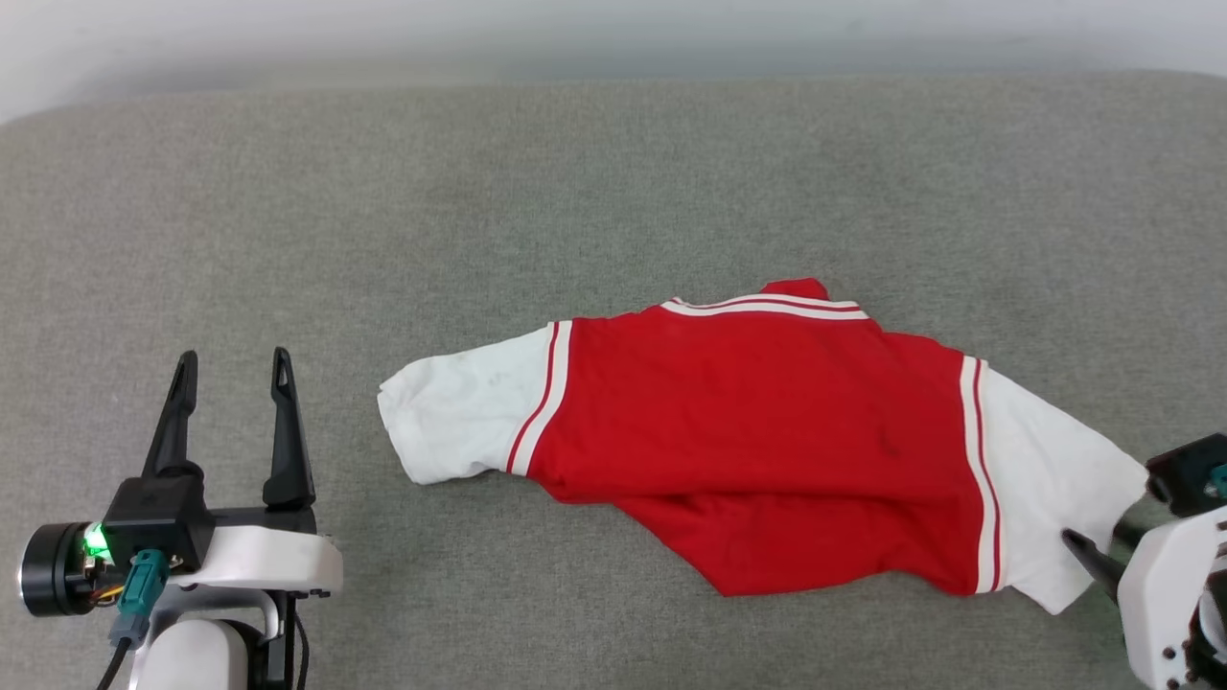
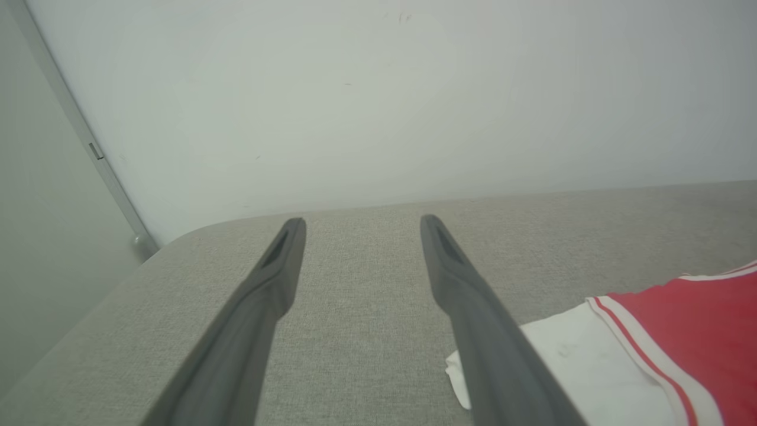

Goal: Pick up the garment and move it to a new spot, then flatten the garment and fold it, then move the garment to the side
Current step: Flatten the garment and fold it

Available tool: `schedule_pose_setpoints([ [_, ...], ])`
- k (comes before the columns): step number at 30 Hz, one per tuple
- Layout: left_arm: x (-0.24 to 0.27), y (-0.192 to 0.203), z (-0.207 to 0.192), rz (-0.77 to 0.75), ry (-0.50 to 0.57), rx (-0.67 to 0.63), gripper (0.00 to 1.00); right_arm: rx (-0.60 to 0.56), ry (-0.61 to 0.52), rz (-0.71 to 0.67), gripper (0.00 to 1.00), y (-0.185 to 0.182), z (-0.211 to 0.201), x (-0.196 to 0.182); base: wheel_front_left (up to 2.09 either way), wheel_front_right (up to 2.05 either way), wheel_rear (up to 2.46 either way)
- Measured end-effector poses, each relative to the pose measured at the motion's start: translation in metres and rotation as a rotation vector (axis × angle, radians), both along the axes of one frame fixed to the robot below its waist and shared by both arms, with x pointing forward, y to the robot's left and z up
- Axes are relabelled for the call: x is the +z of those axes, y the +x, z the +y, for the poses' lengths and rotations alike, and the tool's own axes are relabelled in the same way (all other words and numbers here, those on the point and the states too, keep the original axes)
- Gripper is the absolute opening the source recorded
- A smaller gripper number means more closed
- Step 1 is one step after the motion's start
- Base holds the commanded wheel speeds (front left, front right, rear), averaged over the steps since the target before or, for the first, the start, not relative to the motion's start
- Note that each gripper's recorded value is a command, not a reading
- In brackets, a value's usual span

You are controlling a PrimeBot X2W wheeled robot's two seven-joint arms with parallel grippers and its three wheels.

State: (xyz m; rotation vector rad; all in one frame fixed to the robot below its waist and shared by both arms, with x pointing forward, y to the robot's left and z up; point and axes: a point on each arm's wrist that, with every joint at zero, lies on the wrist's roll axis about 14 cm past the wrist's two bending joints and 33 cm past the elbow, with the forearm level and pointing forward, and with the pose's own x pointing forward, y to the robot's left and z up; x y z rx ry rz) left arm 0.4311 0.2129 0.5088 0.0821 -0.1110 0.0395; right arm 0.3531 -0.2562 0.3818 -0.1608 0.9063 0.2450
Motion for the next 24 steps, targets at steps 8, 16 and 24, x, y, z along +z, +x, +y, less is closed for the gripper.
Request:
schedule_pose_setpoints([
  [8,0.005,0.000,-0.001,0.002,0.054,-0.046,1.00,-0.044,-0.066,-0.422,1.00,0.033,-0.015,0.085,0.00,0.00,0.00],
  [16,0.033,0.033,-0.011,-0.011,0.126,-0.146,1.00,-0.087,-0.031,-0.992,1.00,0.046,0.008,0.198,0.00,0.00,0.00],
  [24,0.051,0.074,-0.018,0.042,0.218,-0.225,1.00,-0.134,0.080,-1.199,1.00,0.034,0.047,0.216,0.00,0.00,0.00],
])
